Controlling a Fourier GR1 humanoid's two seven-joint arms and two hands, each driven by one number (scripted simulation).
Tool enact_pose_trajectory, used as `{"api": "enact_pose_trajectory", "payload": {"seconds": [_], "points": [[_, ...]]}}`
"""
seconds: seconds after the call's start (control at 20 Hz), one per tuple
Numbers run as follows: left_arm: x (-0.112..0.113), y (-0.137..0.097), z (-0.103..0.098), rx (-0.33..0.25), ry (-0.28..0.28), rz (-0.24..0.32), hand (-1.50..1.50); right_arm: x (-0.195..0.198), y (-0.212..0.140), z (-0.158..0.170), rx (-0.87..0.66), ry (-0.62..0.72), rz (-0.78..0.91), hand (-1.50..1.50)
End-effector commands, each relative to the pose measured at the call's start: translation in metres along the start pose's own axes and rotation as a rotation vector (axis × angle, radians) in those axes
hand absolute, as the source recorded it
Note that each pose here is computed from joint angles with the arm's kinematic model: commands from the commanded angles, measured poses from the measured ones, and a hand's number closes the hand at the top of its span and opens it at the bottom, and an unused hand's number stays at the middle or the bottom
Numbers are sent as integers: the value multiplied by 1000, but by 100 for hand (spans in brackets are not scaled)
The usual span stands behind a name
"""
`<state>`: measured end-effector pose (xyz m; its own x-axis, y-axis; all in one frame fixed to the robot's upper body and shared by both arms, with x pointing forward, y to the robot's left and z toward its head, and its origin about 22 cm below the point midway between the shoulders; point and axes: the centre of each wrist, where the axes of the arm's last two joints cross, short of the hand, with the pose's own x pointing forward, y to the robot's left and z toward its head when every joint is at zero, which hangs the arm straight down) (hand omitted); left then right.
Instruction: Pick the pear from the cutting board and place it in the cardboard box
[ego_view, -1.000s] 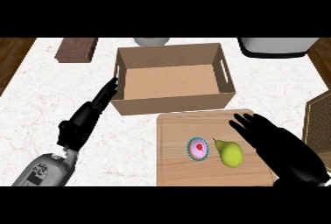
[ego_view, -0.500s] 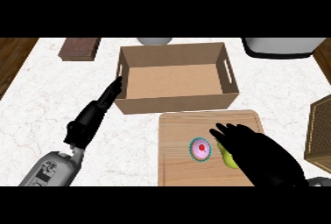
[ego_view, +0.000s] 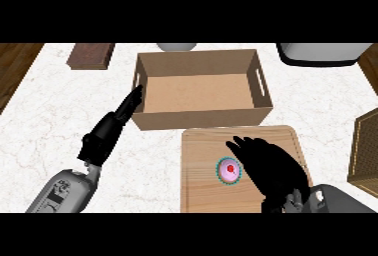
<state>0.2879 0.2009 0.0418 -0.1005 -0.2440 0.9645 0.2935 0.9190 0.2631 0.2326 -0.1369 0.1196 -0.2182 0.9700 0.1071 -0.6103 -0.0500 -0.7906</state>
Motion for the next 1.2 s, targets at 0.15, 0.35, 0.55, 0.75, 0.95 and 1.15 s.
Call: {"api": "enact_pose_trajectory", "payload": {"seconds": [0.15, 0.35, 0.55, 0.75, 0.95, 1.15], "points": [[10, 1, 0, -1, -6, 7, 0, 7, 23, -42, 68, 131, 54, -150], [9, 12, -16, 0, 24, 14, 0, -18, 18, -26, 31, 126, 18, -150], [1, 5, 14, 12, -2, -8, 0, -19, 23, -46, 21, 96, 34, -150], [-5, 2, 3, 0, 19, -2, 0, -21, 36, -41, 42, 120, 67, -150], [2, -10, 2, -12, 8, 5, 0, -12, 46, -49, 64, 123, 61, -150], [6, 1, 8, 0, 15, -5, 0, -20, 43, -56, 110, 128, 80, -150]]}}
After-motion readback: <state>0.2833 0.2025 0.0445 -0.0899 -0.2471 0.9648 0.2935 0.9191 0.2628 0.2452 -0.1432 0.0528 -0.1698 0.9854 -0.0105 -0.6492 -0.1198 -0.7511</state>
